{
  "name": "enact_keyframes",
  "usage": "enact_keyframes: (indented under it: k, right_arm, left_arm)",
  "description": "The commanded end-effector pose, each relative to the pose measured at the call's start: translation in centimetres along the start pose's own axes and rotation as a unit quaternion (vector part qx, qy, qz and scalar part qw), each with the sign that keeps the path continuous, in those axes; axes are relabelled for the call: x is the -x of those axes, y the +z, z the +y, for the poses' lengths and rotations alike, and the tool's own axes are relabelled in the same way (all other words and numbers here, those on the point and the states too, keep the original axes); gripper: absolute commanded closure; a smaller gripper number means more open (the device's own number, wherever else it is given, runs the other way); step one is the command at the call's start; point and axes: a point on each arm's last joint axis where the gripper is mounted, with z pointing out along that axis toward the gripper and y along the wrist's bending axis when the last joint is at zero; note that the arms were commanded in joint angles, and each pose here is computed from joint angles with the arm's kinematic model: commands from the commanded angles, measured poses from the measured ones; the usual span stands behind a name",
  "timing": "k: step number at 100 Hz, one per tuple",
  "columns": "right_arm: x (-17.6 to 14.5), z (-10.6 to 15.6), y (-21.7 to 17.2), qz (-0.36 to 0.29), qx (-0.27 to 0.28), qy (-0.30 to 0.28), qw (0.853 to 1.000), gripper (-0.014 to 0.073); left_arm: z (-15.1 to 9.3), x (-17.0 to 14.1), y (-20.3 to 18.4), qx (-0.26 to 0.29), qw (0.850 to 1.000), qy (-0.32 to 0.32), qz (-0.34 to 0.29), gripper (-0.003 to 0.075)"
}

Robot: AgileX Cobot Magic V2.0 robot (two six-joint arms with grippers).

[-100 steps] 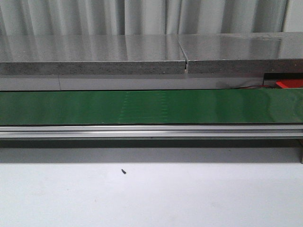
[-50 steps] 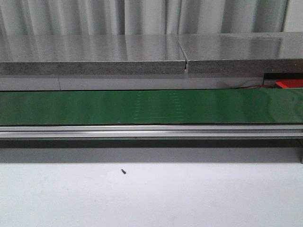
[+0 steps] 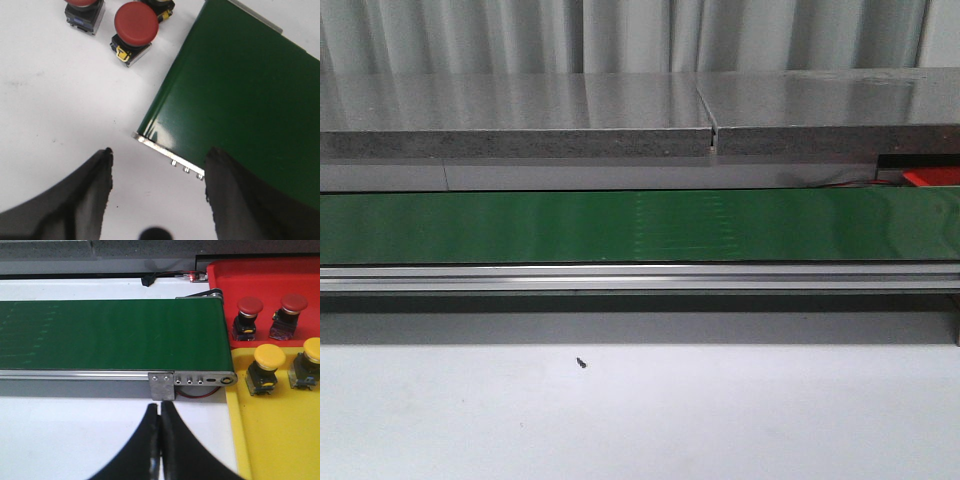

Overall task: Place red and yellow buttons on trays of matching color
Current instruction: 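Move the left gripper down onto a red push-button in the cluster and grasp it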

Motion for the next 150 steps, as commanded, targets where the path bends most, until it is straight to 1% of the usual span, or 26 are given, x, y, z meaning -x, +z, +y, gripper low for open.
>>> enact_keyframes:
  k: [1,25,40,62,94,116,128,134,150]
  right_arm:
    - [1.3,0.1,-0.5,-0.044,0.001,-0.002,0.999,0.0663]
    - [1.3,0.1,-0.5,-0.044,0.001,-0.002,0.999,0.0663]
    - [1.3,0.1,-0.5,-0.044,0.001,-0.002,0.999,0.0663]
    - [1.3,0.1,-0.5,-0.044,0.001,-0.002,0.999,0.0663]
    - [1.3,0.1,-0.5,-0.043,0.001,-0.002,0.999,0.0663]
    - [1.3,0.1,-0.5,-0.043,0.001,-0.002,0.999,0.0663]
    - [1.3,0.1,-0.5,-0.043,0.001,-0.002,0.999,0.0663]
    - [1.3,0.1,-0.5,-0.043,0.001,-0.002,0.999,0.0663]
    - [1.3,0.1,-0.5,-0.043,0.001,-0.002,0.999,0.0663]
  left_arm:
    - [-0.3,2.0,-0.7,-0.010,1.000,-0.013,-0.023,0.0331]
    - [-0.1,5.4,2.4,-0.011,0.999,-0.025,0.024,0.0331]
    - [0.4,6.7,4.6,0.006,0.998,-0.033,0.053,0.0331]
    - [0.6,8.3,6.1,0.012,0.998,-0.038,0.044,0.0331]
    - [0.8,8.6,8.5,0.004,0.998,-0.046,0.048,0.0331]
    - [0.8,9.3,9.1,0.002,0.999,-0.049,0.012,0.0331]
    - [0.9,9.3,9.5,0.002,0.999,-0.050,0.014,0.0333]
    - [0.9,9.3,9.6,0.002,0.999,-0.051,0.015,0.0349]
    - [0.9,9.4,9.6,0.002,0.999,-0.051,0.013,0.0421]
